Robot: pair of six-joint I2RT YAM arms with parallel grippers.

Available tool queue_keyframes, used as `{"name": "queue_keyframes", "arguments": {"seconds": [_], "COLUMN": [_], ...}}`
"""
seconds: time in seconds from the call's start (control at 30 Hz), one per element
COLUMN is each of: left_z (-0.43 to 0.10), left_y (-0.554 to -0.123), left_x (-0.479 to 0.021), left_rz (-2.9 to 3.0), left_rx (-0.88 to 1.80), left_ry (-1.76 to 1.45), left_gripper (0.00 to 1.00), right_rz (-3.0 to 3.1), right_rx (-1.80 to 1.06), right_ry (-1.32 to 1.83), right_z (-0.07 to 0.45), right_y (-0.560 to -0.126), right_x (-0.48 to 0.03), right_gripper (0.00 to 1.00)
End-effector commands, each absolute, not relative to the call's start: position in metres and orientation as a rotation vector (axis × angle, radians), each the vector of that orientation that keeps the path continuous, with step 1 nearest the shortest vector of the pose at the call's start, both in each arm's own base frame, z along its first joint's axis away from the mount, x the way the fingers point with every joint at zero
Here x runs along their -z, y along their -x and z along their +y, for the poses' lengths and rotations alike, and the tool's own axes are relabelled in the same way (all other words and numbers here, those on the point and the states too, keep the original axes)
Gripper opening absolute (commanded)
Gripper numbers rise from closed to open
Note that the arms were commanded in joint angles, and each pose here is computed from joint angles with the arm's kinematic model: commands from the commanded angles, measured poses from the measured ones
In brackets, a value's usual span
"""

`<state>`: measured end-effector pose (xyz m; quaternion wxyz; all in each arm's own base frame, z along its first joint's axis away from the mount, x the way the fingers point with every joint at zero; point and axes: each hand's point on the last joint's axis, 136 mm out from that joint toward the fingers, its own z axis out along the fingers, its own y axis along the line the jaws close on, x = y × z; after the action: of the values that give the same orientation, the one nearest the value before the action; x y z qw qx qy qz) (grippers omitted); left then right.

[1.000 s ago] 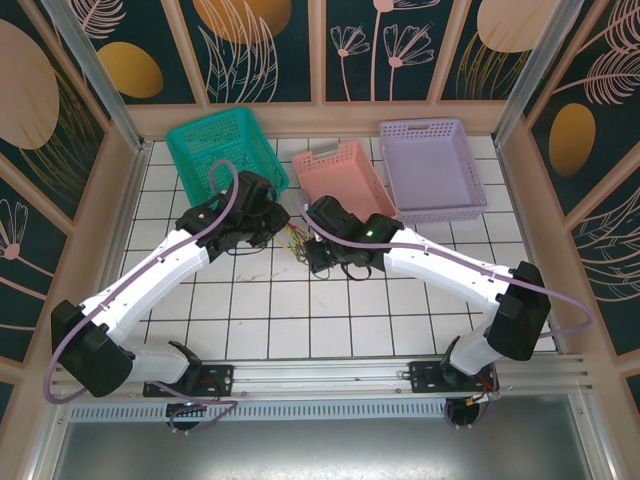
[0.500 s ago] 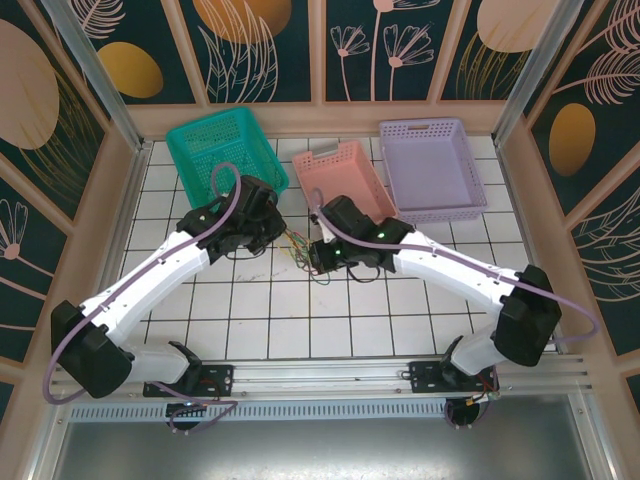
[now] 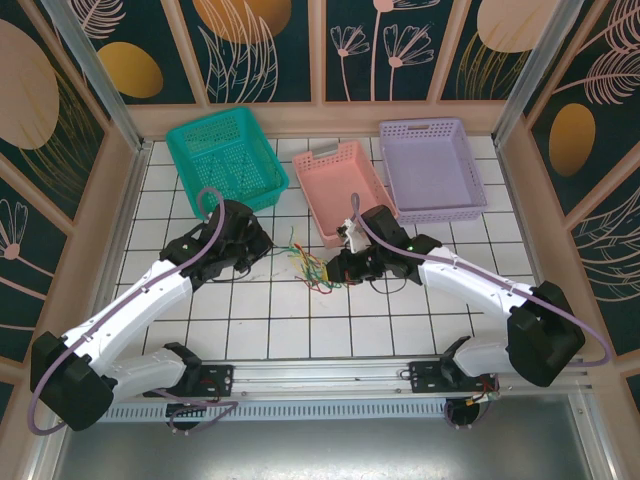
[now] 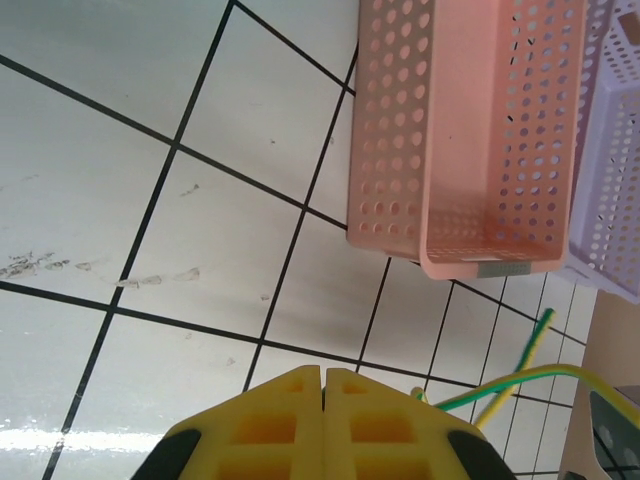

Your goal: Untangle the cables

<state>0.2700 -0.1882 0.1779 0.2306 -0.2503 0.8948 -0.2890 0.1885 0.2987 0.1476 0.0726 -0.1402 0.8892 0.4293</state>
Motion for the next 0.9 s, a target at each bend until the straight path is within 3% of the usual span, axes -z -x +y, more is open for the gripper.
{"name": "queue_keyframes", "arguments": {"seconds": [0.0, 0.13, 0.5, 0.63, 0.7, 0.73, 0.87], "left_z": [-0.183, -0.174, -0.130, -0.158, -0.185, -0.197, -0.208], "left_y": [-0.282, -0.279, -0.277, -0.282, -0.282, -0.280, -0.279], "left_x": [-0.184, -0.181, -0.178, -0.175, -0.171, -0.166, -0.170], "left_rz": [2.387, 2.393, 2.415, 2.417, 2.425, 2.443, 2.428], "left_rx": [0.804, 0.748, 0.431, 0.624, 0.822, 0.903, 1.001], "left_ry": [0.688, 0.711, 0.730, 0.660, 0.608, 0.596, 0.632], "left_gripper": [0.00, 0.00, 0.00, 0.00, 0.00, 0.02, 0.52], "right_rz": [2.672, 2.719, 2.746, 2.720, 2.717, 2.707, 2.702], "right_rx": [-1.291, -1.096, -0.967, -1.016, -1.041, -1.066, -1.082], "right_ry": [0.393, 0.356, 0.354, 0.366, 0.355, 0.352, 0.362], "right_z": [0.294, 0.279, 0.253, 0.258, 0.262, 0.266, 0.275], "right_y": [-0.189, -0.199, -0.192, -0.191, -0.193, -0.194, -0.198], "right_x": [-0.151, -0.137, -0.121, -0.122, -0.122, -0.125, -0.128], "right_gripper": [0.08, 0.02, 0.10, 0.11, 0.00, 0.00, 0.00]}}
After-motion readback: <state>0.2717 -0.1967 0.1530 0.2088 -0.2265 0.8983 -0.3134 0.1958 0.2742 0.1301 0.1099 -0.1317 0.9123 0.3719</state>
